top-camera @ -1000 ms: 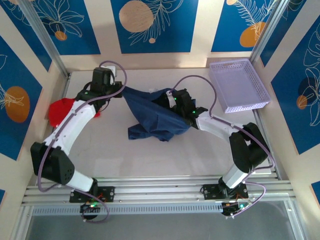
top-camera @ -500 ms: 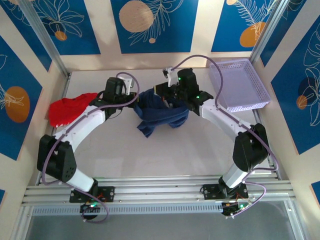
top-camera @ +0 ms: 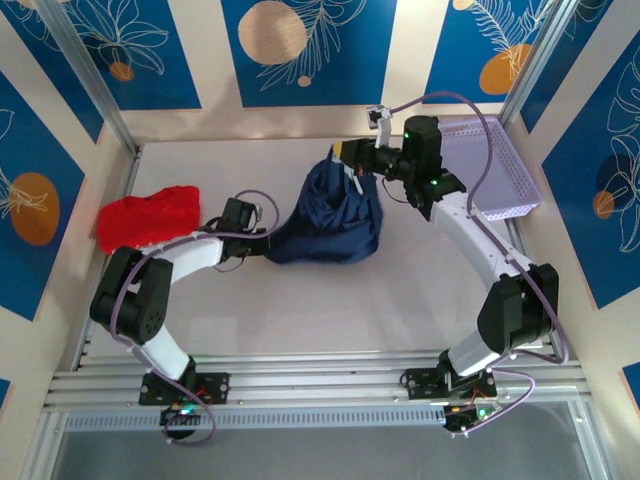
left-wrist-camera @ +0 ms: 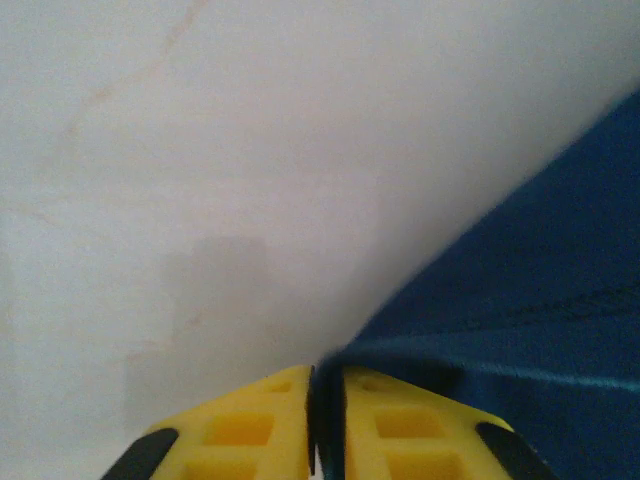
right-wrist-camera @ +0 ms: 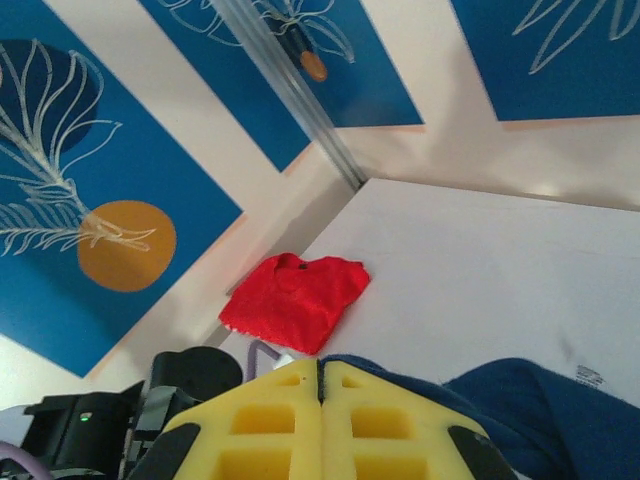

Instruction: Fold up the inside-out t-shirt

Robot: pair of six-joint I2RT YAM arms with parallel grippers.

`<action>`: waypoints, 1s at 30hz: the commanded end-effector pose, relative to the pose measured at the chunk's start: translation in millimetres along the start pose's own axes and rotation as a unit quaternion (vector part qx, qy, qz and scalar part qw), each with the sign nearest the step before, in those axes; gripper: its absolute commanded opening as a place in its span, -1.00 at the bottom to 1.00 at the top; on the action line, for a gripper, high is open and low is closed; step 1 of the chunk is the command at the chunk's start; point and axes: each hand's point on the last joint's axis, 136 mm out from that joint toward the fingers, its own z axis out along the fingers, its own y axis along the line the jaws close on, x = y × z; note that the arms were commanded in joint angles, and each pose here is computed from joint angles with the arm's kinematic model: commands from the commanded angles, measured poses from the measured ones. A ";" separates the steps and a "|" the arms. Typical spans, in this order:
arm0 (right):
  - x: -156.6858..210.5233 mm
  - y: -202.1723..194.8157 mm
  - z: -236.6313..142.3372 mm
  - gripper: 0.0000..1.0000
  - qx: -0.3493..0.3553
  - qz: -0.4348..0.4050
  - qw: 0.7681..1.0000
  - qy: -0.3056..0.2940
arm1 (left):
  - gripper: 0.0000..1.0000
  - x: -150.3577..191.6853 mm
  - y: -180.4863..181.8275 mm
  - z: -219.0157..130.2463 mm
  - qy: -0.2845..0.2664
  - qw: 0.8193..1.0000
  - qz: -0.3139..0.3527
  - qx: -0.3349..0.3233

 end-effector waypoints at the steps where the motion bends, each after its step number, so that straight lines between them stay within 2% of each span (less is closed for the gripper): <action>1: -13.5 24.2 0.7 -1.00 -0.046 -0.024 0.999 -0.008 | -0.37 -25.6 -22.2 -18.3 -0.055 0.997 0.009 0.047; 5: -6.6 25.4 0.3 -1.00 -0.055 -0.041 0.998 0.011 | -0.06 -48.6 -40.3 -47.0 -0.099 0.992 0.018 0.082; 7: -1.7 27.9 1.3 -1.00 -0.064 -0.047 0.996 0.027 | 0.14 -61.7 -60.2 -63.1 -0.117 0.985 0.022 0.128; 10: 2.6 28.5 2.1 -1.00 -0.065 -0.052 0.996 0.038 | 0.32 -79.3 -87.2 -85.9 -0.136 0.971 0.021 0.193; 15: 7.9 27.3 4.1 -1.00 -0.063 -0.053 0.996 0.044 | 0.44 -99.3 -124.0 -112.5 -0.142 0.951 0.030 0.273; 21: 9.7 28.1 5.7 -1.00 -0.061 -0.053 0.996 0.044 | 0.56 -106.5 -147.1 -109.0 -0.125 0.947 0.050 0.293; 24: 8.8 31.2 5.0 -1.00 -0.065 -0.054 0.995 0.044 | 0.44 -111.5 -146.2 -92.5 -0.112 0.953 0.042 0.279; 30: -19.5 44.5 -14.2 -1.00 -0.056 -0.089 0.994 0.019 | -0.35 -131.0 -121.6 -64.2 -0.119 0.969 0.011 0.216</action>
